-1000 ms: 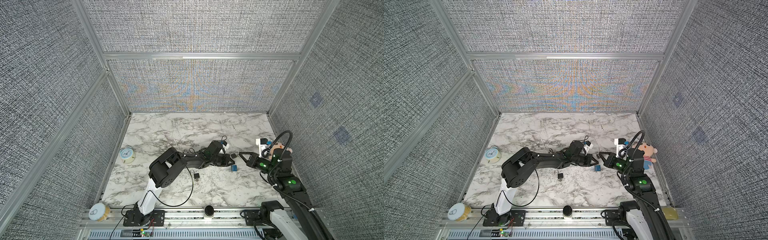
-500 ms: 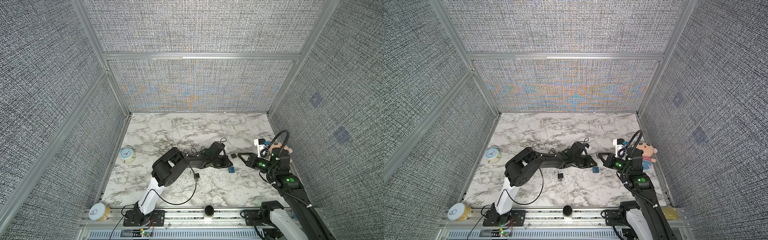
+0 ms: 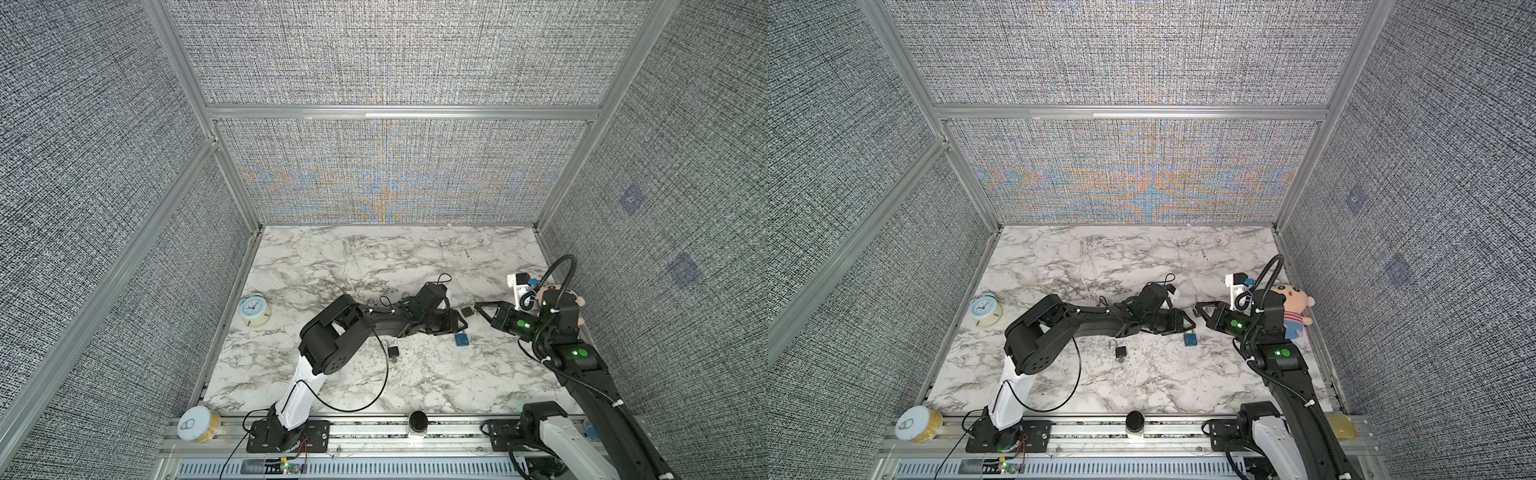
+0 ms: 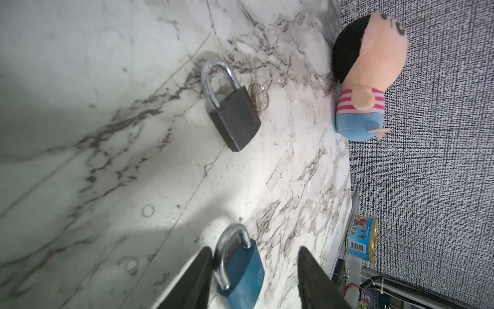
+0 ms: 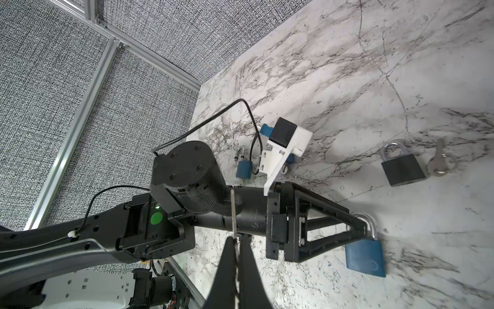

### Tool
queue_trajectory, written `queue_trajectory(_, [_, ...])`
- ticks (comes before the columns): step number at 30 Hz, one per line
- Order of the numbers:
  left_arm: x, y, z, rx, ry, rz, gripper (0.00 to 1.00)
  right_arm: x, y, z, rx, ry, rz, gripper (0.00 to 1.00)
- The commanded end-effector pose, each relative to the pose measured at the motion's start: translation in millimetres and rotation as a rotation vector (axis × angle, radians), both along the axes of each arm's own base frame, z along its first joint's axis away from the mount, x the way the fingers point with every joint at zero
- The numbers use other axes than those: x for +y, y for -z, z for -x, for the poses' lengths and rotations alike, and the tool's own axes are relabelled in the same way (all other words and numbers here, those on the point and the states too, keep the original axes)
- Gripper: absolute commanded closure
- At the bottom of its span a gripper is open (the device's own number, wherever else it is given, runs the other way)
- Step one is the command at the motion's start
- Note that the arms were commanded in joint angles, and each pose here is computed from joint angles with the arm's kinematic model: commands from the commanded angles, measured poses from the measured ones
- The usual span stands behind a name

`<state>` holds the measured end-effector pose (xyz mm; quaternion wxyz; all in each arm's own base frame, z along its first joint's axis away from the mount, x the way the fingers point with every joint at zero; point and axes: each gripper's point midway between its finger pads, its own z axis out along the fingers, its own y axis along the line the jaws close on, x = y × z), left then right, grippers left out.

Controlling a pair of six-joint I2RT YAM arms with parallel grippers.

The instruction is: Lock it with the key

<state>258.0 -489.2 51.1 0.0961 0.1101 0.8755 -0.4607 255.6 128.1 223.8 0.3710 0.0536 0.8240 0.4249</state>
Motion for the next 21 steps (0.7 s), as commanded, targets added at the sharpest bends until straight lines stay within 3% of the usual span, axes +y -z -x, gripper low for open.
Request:
queue_trajectory(1, [5, -10, -10, -0.065, -0.028, -0.012, 0.47, -2, -4, -2, -0.015, 0.012, 0.018, 1.00])
queue_trajectory(11, [30, -33, -25, -0.150, -0.101, 0.009, 0.47, -9, -6, -1, -0.015, 0.042, 0.051, 1.00])
queue_trajectory(21, [84, -122, -43, -0.432, -0.211, 0.083, 0.47, -16, 46, 0, 0.093, 0.049, 0.137, 1.00])
